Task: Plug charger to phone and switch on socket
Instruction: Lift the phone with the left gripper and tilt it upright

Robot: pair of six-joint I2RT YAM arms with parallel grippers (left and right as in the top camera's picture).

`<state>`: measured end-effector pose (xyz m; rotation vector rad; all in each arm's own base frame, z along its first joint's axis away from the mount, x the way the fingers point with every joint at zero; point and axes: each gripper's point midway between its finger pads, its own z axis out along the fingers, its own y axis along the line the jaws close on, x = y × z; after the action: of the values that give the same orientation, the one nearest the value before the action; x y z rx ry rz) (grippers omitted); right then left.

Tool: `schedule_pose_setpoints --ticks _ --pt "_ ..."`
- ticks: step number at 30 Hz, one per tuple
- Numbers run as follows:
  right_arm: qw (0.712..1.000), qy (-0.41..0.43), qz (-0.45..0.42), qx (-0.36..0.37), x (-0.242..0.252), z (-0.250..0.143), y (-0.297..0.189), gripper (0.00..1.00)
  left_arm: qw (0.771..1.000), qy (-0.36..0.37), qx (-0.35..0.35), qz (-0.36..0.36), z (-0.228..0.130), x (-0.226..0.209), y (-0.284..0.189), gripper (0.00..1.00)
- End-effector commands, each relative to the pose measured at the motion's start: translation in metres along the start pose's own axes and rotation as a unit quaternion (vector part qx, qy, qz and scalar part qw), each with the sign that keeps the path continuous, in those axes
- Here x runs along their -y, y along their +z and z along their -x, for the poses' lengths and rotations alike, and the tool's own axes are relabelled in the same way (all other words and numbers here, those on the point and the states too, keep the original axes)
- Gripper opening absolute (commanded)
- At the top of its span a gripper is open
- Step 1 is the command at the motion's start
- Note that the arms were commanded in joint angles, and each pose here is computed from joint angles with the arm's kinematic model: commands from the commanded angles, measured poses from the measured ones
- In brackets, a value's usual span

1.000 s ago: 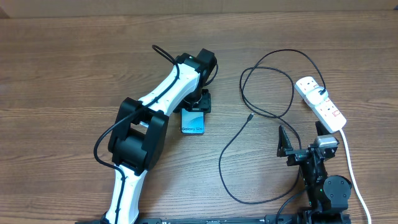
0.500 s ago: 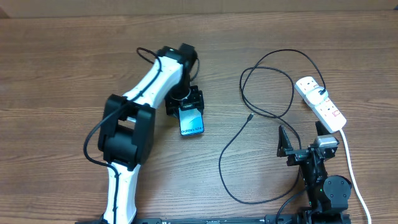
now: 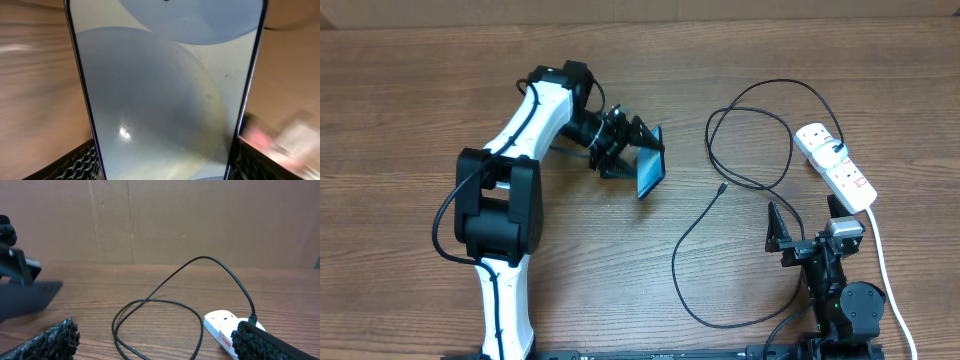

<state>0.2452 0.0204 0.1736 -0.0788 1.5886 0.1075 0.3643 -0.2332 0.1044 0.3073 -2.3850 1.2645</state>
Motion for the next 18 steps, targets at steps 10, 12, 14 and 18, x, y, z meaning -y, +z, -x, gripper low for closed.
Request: schedule_pose_setpoints --ticks 10,12,14,18 --pt "1.000 -0.002 -0.001 0.001 0.000 -0.002 0.000 1.00 0.964 -0.015 -0.073 -0.255 -0.017 0.079 -0.051 0.75" --pt "1.000 -0.002 -0.001 0.001 0.000 -0.002 0.000 1.00 0.962 -0.020 -0.075 -0.262 -0.017 0.080 -0.055 0.74" --pt "1.000 -0.002 -0.001 0.001 0.000 -0.002 0.000 1.00 0.962 -0.028 -0.074 -0.262 -0.016 0.079 -0.057 0.74" --pt "1.000 -0.002 -0.001 0.001 0.000 -0.002 0.000 1.00 0.961 -0.043 -0.074 -0.264 -0.014 0.078 -0.061 0.75"
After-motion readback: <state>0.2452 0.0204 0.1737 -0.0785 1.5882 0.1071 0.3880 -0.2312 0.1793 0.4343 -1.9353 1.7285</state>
